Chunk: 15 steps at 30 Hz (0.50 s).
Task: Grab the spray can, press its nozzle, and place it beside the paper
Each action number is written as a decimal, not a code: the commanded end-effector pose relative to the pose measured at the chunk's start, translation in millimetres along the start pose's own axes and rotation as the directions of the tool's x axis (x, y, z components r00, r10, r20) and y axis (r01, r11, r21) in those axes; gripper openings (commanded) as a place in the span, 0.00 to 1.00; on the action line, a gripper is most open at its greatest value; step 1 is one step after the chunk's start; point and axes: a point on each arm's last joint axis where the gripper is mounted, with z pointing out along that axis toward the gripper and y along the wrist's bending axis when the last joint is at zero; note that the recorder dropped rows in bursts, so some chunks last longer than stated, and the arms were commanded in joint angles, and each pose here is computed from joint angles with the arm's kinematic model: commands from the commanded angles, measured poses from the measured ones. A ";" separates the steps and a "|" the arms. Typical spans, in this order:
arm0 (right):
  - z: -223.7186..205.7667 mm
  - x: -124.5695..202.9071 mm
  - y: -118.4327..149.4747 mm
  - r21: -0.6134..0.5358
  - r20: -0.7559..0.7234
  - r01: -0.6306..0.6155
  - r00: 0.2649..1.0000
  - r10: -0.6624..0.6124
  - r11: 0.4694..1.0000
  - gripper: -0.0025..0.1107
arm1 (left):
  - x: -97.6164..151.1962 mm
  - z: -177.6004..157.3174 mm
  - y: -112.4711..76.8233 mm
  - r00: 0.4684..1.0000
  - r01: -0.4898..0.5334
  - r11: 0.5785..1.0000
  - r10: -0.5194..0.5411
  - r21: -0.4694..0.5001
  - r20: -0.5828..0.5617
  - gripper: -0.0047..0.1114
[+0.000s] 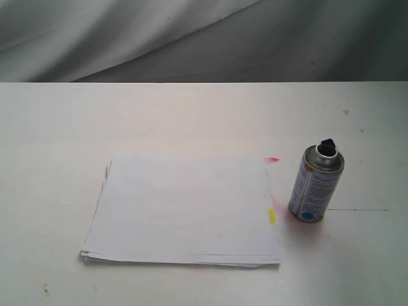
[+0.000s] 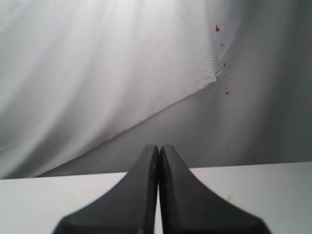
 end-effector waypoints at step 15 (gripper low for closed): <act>46.0 11.4 16.9 -0.121 -0.082 -0.036 0.996 0.026 0.992 0.02 | 1.3 0.2 -0.2 1.000 0.003 1.000 -0.003 0.006 -0.002 0.04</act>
